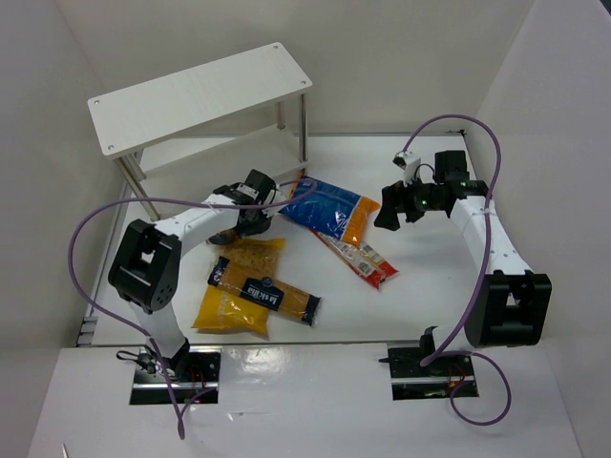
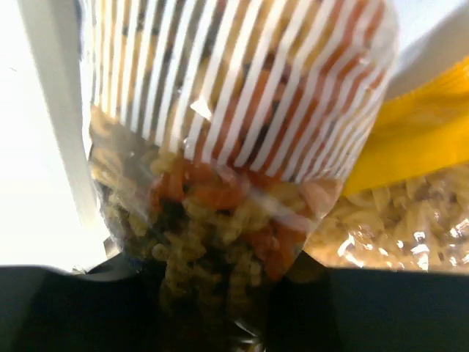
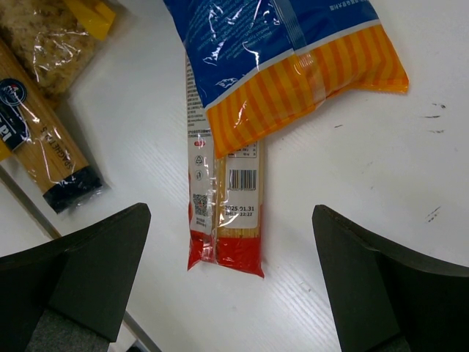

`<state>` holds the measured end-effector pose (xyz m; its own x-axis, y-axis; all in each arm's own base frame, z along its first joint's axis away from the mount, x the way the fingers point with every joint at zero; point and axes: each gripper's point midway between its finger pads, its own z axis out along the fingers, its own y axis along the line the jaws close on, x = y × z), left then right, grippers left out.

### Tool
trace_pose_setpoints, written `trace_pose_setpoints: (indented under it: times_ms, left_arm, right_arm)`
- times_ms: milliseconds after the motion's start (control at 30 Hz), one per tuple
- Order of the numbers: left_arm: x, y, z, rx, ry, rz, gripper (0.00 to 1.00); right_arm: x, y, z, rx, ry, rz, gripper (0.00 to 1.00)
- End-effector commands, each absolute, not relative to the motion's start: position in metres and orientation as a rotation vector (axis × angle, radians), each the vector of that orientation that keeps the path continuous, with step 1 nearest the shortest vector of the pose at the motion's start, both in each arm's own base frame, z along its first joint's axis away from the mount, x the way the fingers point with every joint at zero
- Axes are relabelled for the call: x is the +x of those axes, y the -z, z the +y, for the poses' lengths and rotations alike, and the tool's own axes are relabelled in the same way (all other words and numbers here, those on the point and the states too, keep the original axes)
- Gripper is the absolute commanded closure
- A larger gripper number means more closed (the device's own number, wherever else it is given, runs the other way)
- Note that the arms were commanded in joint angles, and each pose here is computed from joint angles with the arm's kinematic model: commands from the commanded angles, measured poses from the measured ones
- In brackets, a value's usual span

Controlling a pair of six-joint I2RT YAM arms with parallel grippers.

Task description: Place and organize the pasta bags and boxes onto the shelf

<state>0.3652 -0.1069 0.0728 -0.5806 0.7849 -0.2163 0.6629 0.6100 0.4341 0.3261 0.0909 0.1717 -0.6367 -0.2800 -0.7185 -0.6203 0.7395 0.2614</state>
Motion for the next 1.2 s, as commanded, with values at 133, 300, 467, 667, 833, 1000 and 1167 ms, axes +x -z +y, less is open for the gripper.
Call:
trace_pose_setpoints:
  times_ms: [133, 300, 467, 667, 833, 1000, 1167]
  left_arm:
    - [0.392, -0.105, -0.122, 1.051, -0.362, 2.353, 1.0]
    - [0.403, -0.177, -0.136, 0.945, -0.272, 2.222, 1.0]
    - [0.408, -0.25, -0.147, 0.84, -0.216, 2.096, 1.0]
    - [0.408, -0.282, -0.134, 0.777, -0.202, 2.068, 1.0]
    - [0.395, -0.208, -0.123, 0.852, -0.255, 2.205, 0.18]
    - [0.379, -0.152, -0.121, 0.924, -0.233, 2.302, 0.0]
    - [0.386, -0.127, -0.101, 0.862, -0.368, 2.304, 0.0]
  right_arm:
    - [0.331, -0.186, 0.09, -0.685, -0.631, 2.211, 0.0]
    - [0.332, -0.183, 0.09, -0.683, -0.635, 2.22, 0.0]
    - [0.333, -0.183, 0.088, -0.68, -0.625, 2.225, 0.0]
    - [0.335, -0.186, 0.088, -0.68, -0.624, 2.223, 0.0]
    - [0.332, -0.184, 0.089, -0.68, -0.626, 2.226, 0.0]
    - [0.327, -0.182, 0.089, -0.679, -0.628, 2.23, 0.0]
    - [0.327, -0.181, 0.087, -0.686, -0.613, 2.23, 0.0]
